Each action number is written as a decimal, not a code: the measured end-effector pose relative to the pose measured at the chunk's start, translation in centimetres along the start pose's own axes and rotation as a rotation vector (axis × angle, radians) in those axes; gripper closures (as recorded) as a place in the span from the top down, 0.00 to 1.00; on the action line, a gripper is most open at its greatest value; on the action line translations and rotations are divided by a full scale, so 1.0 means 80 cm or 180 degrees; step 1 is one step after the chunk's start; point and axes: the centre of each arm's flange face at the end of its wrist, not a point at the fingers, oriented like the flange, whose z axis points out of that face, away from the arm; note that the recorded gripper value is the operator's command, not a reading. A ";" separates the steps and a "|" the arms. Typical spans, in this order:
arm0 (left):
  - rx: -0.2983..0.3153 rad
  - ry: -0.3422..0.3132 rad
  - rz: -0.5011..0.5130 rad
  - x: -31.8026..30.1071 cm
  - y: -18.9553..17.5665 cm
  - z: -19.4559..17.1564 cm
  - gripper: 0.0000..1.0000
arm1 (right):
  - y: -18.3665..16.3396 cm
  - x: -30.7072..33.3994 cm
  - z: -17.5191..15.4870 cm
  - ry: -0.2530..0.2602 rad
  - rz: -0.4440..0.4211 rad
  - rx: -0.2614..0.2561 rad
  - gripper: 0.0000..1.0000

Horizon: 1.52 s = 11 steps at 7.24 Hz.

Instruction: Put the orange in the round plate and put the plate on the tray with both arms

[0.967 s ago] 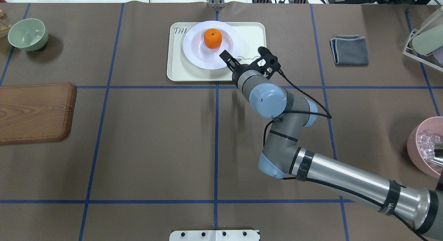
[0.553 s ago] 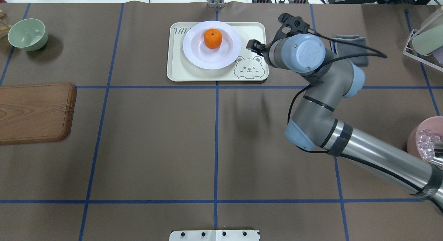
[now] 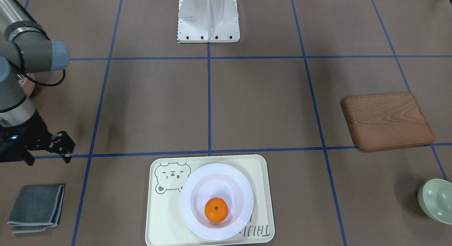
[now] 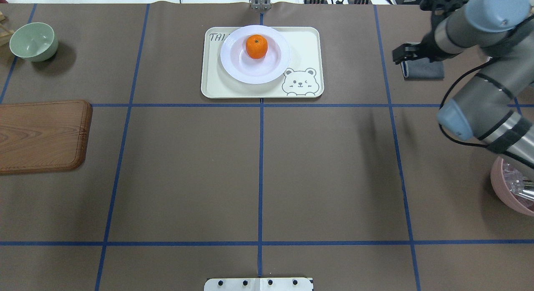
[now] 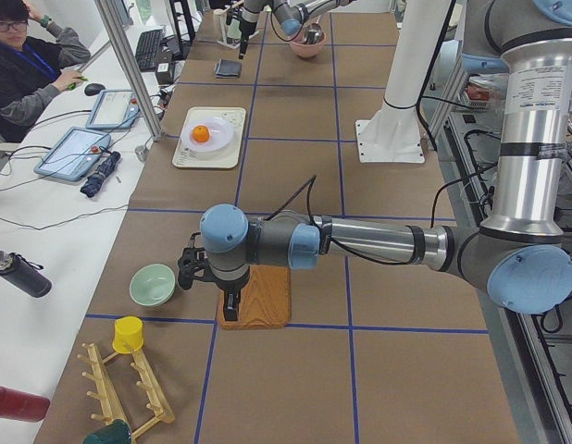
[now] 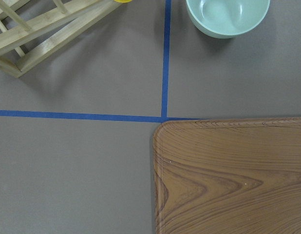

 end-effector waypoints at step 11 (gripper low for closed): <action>-0.0078 -0.0325 0.0228 -0.019 0.032 0.010 0.98 | 0.124 0.435 -0.110 0.0007 -0.0433 -0.0959 1.00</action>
